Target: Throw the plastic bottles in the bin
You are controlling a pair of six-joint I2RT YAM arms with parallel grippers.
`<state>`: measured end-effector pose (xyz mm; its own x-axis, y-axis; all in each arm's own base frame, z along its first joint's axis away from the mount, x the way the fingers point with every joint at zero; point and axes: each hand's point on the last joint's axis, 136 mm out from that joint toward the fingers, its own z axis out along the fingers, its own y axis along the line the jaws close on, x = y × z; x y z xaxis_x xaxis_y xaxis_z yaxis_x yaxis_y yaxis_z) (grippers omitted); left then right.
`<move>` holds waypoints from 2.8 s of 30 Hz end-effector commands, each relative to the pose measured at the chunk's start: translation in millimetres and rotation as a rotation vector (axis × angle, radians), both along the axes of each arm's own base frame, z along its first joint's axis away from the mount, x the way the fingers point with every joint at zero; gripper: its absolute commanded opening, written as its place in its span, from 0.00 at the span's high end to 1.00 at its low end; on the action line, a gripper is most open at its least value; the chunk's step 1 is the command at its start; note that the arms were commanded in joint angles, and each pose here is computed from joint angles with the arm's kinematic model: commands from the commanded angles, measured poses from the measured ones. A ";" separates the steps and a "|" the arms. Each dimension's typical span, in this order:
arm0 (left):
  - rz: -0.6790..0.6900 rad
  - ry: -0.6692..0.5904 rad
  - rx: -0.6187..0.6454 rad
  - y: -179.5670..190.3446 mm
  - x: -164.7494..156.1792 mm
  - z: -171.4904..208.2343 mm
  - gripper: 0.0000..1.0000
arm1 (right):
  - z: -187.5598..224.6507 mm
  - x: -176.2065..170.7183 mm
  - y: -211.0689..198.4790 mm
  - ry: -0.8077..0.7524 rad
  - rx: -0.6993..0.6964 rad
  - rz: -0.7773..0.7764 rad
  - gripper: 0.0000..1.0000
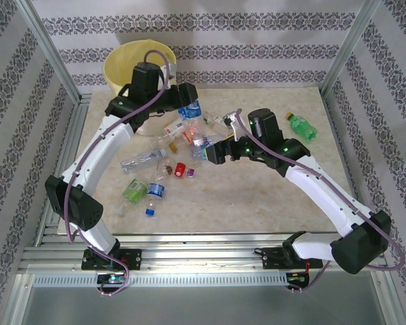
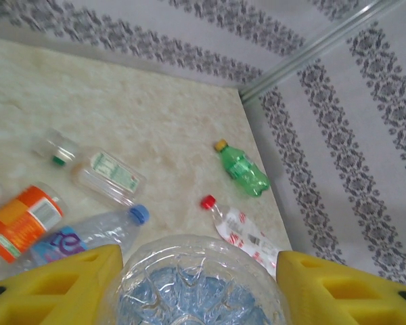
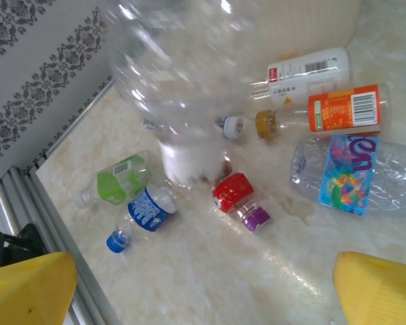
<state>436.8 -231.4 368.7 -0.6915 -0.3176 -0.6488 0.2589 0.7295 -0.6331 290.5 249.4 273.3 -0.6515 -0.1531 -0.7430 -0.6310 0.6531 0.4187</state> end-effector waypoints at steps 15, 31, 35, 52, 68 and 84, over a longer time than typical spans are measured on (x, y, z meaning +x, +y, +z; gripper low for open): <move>0.510 -0.987 0.329 156.8 -57.8 319.5 1.00 | -5.6 16.1 -40.8 0.032 0.028 -0.171 0.02; 0.652 -1.409 0.258 168.6 -111.4 377.9 1.00 | -1.9 28.0 -35.5 0.018 0.038 -0.163 0.02; 0.646 -1.338 0.280 165.5 -81.3 357.1 1.00 | 0.7 31.0 -33.8 0.017 0.048 -0.159 0.02; 0.433 -0.627 0.200 170.9 66.0 162.0 0.00 | -66.6 34.1 -150.5 0.263 -0.226 -0.546 0.02; 0.244 -0.709 0.139 129.5 -35.6 209.1 0.00 | -121.0 44.8 -305.9 0.488 -0.482 -0.985 0.02; 0.091 -0.682 0.131 105.5 -119.0 199.5 0.00 | -169.0 81.0 -351.1 0.585 -0.531 -0.898 0.04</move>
<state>336.7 -123.7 569.2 -0.0861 -0.2662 -0.9601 0.4803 0.8332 -0.2741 362.6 -97.5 106.6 -0.8859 0.3733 -0.2753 0.3817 0.9240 0.0248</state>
